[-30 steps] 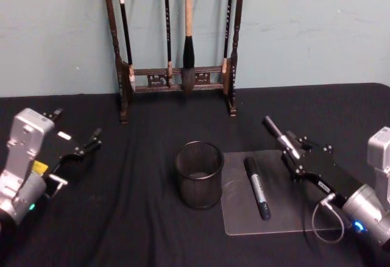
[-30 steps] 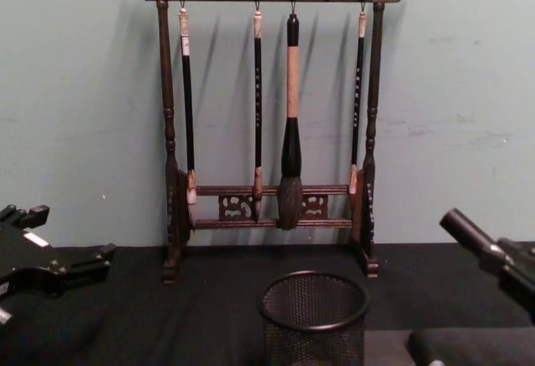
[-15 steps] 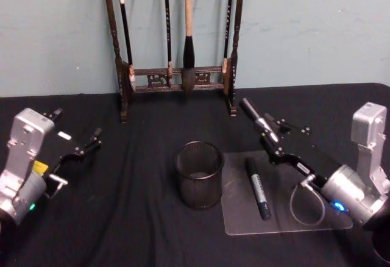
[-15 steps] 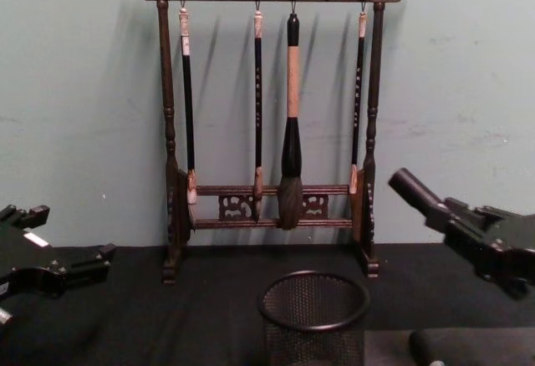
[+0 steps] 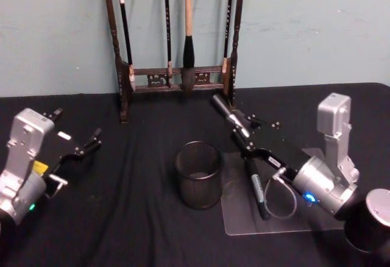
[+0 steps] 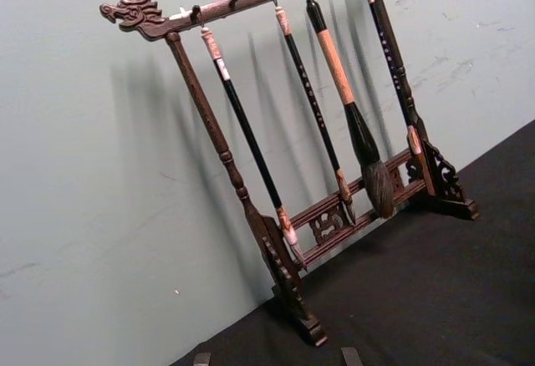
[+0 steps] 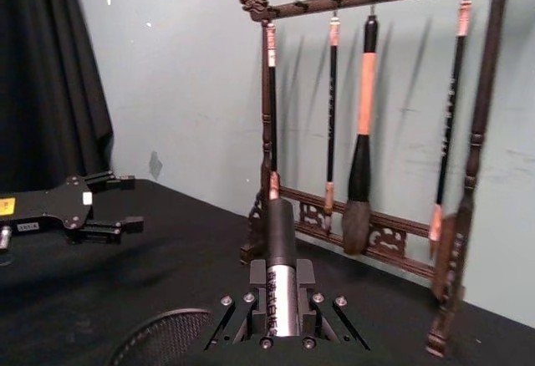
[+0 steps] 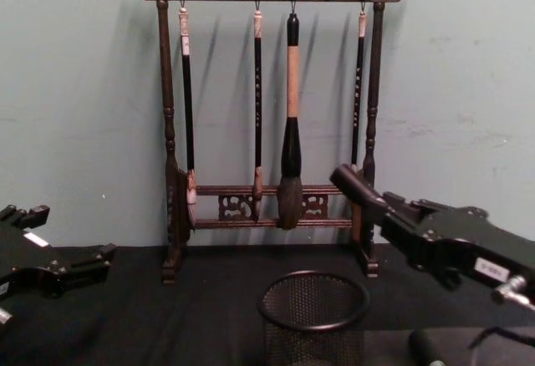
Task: Pick up the water-based marker from the table and place it into the pen holder.
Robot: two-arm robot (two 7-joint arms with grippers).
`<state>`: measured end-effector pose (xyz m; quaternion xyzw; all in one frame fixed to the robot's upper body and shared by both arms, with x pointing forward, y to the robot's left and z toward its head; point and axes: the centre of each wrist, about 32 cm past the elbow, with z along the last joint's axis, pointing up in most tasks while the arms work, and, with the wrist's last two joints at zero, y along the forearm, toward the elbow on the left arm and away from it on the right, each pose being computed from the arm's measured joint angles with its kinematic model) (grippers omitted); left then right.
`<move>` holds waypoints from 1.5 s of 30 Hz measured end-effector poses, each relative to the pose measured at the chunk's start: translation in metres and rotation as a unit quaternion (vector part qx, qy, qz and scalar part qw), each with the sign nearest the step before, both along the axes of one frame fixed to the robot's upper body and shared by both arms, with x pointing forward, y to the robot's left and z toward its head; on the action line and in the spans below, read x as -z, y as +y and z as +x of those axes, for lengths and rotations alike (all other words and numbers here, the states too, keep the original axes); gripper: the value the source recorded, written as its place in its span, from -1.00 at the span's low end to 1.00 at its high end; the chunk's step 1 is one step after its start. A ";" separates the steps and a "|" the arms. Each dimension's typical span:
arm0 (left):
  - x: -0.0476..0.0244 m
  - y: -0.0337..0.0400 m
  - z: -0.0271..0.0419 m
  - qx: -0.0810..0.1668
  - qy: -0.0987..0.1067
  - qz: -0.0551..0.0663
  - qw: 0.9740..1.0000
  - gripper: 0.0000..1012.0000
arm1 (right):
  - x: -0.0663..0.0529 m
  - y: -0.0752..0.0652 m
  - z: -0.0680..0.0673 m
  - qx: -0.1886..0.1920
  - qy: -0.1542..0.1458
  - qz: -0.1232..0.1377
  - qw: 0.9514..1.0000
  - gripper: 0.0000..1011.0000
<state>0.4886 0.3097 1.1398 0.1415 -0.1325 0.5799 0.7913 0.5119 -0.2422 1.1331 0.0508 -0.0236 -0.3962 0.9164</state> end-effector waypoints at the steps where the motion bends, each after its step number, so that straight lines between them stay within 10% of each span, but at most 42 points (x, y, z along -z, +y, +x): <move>1: 0.0000 0.0000 0.0000 0.000 0.000 0.000 1.000 0.99 | 0.000 0.002 0.001 -0.002 0.000 0.000 1.000 -0.58; 18: 0.0000 0.0000 0.0000 0.000 0.000 0.000 1.000 0.99 | -0.004 0.046 0.023 -0.051 0.001 -0.014 0.999 -0.58; 45: 0.0000 0.0000 0.0000 0.000 0.000 0.000 1.000 0.99 | -0.005 0.070 0.041 -0.081 0.003 -0.027 0.996 -0.58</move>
